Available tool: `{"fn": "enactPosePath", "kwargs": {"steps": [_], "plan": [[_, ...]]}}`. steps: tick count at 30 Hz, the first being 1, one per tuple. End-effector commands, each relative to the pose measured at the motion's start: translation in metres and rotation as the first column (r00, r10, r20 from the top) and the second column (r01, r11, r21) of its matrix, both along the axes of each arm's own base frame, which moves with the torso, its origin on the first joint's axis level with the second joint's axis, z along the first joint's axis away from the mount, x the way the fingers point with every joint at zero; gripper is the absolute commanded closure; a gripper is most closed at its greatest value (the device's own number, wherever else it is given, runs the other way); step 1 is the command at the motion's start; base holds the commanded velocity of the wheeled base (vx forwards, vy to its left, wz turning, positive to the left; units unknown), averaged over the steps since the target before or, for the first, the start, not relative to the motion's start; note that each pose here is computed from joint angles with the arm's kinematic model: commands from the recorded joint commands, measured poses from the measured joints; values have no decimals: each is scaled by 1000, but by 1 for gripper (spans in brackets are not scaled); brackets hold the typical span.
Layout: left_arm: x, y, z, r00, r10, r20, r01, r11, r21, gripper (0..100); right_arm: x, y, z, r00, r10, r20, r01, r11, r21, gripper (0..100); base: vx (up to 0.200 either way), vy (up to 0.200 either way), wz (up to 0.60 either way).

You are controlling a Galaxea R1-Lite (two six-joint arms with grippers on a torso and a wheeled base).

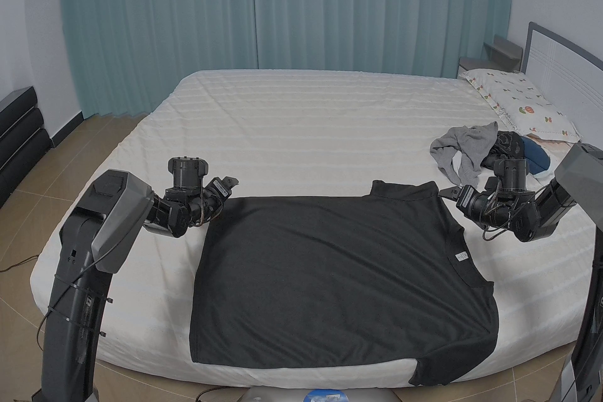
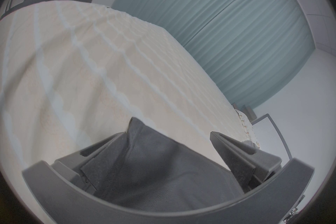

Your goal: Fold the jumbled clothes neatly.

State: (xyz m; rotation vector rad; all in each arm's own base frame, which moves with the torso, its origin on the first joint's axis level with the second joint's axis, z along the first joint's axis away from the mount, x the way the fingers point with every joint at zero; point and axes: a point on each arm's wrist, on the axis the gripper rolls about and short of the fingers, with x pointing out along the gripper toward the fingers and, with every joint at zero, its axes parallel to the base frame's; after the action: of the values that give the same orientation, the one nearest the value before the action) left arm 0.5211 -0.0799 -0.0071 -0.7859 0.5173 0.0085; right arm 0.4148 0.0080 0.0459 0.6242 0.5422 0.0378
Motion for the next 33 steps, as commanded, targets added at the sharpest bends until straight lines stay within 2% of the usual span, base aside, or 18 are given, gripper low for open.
{"fn": "enactPosePath", "kwargs": {"steps": [1,6,11,13,20,21,29,33], "plan": [[2,-2,-22,1000,1,-27,-1,1000,7,0,7,0,-4,1000,1,2,-1,1000,-4,0,0,0,0],[3,-1,-20,998,59,-10,-59,998,33,0,16,-2,-6,1000,-4,2,4,1000,-9,0,0,0,0],[5,2,-17,997,72,8,-72,997,27,0,24,-1,-7,1000,-2,-6,2,1000,-11,0,0,0,0],[6,2,-15,997,73,40,-74,997,22,0,34,0,-11,1000,0,-4,0,1000,-11,0,0,0,0],[5,-1,-19,997,68,32,-69,997,23,0,46,2,-32,1000,2,-24,-2,1000,-10,0,0,0,0],[5,-1,-19,997,68,35,-69,997,24,100,48,2,-35,1000,1,-24,-1,1000,-11,0,0,0,0],[4,-1,-17,997,75,35,-75,997,24,100,73,2,-61,1000,-18,-6,18,1000,-10,0,0,0,0],[4,-1,-16,993,105,46,-107,994,35,100,87,2,-70,998,-59,29,60,998,-31,0,0,0,0]]}}
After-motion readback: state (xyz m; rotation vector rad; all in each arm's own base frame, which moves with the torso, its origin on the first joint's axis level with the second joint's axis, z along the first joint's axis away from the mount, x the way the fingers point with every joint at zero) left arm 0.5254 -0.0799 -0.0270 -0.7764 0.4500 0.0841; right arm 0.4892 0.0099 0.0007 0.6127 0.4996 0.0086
